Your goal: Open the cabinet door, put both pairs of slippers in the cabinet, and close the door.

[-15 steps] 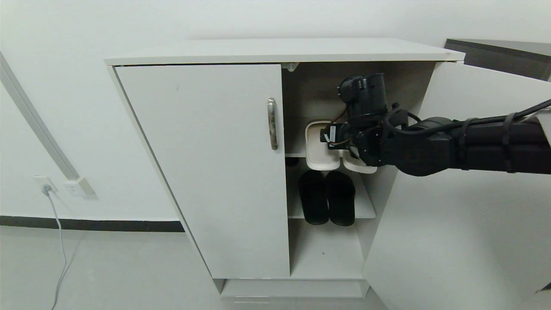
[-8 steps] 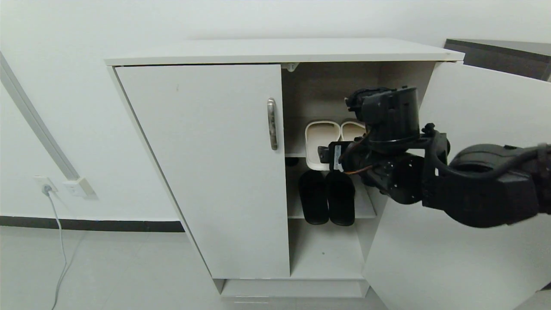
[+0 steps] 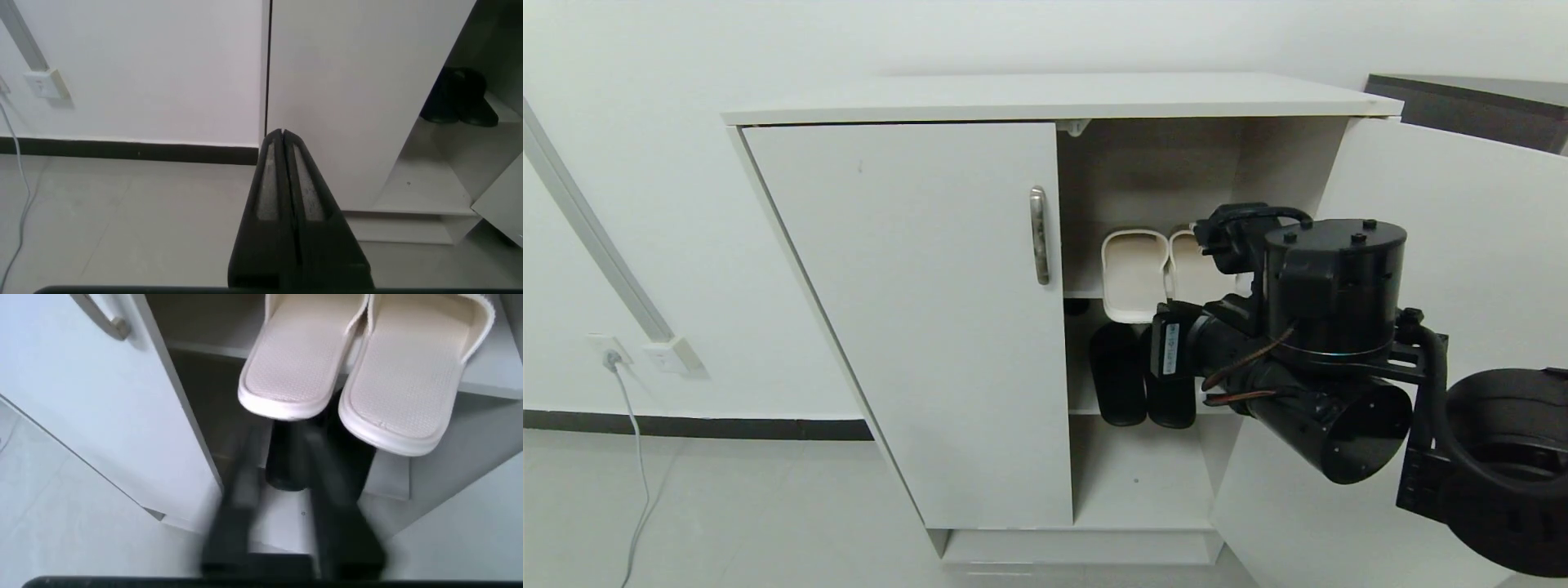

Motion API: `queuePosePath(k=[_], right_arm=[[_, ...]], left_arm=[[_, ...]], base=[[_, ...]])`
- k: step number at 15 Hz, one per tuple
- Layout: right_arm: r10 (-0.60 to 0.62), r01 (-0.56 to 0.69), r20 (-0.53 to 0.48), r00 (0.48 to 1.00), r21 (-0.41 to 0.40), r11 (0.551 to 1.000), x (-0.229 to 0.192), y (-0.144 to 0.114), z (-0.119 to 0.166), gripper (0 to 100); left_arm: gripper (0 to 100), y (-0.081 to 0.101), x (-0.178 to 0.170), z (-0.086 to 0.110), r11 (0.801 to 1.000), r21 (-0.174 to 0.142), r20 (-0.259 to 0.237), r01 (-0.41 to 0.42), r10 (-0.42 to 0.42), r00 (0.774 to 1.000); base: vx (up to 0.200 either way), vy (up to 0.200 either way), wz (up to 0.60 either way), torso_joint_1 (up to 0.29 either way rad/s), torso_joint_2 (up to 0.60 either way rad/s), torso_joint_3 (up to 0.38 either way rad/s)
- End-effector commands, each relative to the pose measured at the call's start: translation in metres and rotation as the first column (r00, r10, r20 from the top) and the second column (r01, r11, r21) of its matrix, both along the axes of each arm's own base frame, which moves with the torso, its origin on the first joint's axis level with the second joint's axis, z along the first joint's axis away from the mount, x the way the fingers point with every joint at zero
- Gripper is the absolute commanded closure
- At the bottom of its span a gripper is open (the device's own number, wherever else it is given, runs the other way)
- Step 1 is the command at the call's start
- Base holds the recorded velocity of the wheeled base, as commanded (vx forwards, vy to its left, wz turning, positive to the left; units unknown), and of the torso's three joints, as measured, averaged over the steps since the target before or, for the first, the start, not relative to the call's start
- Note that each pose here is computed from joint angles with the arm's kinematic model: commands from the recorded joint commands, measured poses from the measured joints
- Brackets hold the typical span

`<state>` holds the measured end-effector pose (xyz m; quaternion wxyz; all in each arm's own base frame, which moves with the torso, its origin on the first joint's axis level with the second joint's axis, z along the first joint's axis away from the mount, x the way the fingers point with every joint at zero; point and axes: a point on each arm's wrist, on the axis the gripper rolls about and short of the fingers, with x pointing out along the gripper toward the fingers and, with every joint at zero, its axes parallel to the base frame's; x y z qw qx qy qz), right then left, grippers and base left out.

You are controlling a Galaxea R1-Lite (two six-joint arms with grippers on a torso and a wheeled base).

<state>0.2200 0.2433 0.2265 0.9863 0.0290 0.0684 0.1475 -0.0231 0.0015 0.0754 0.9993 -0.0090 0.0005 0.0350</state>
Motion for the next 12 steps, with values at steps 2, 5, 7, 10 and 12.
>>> queuePosePath(k=[2,5,7,10,12], right_arm=[[0.001,-0.001,-0.005,1.0,-0.007,1.0,-0.001,0.0,-0.002,100],[0.0,0.0,-0.011,1.0,-0.015,1.0,0.0,0.001,-0.006,100],[0.001,-0.002,-0.016,1.0,-0.021,1.0,0.001,0.003,-0.008,100],[0.001,-0.002,-0.024,1.0,-0.031,1.0,0.001,0.003,-0.012,100],[0.002,-0.003,-0.03,1.0,-0.03,1.0,0.0,0.004,-0.014,100]], left_arm=[[100,0.0,0.0,0.0,1.0,0.0,-0.001,-0.001,0.001,1.0],[100,0.0,0.0,0.0,1.0,-0.002,-0.001,-0.001,0.001,1.0],[100,0.0,0.0,0.0,1.0,-0.002,-0.001,-0.001,0.001,1.0],[100,0.0,0.0,0.0,1.0,-0.002,-0.001,-0.001,0.001,1.0],[100,0.0,0.0,0.0,1.0,-0.002,-0.001,-0.001,0.001,1.0]], base=[[0.0,0.0,0.0,0.0,0.0,0.0],[0.0,0.0,0.0,0.0,0.0,0.0],[0.0,0.0,0.0,0.0,0.0,0.0],[-0.133,0.0,0.0,0.002,0.0,0.002],[-0.2,0.0,0.0,0.002,0.0,-0.002]])
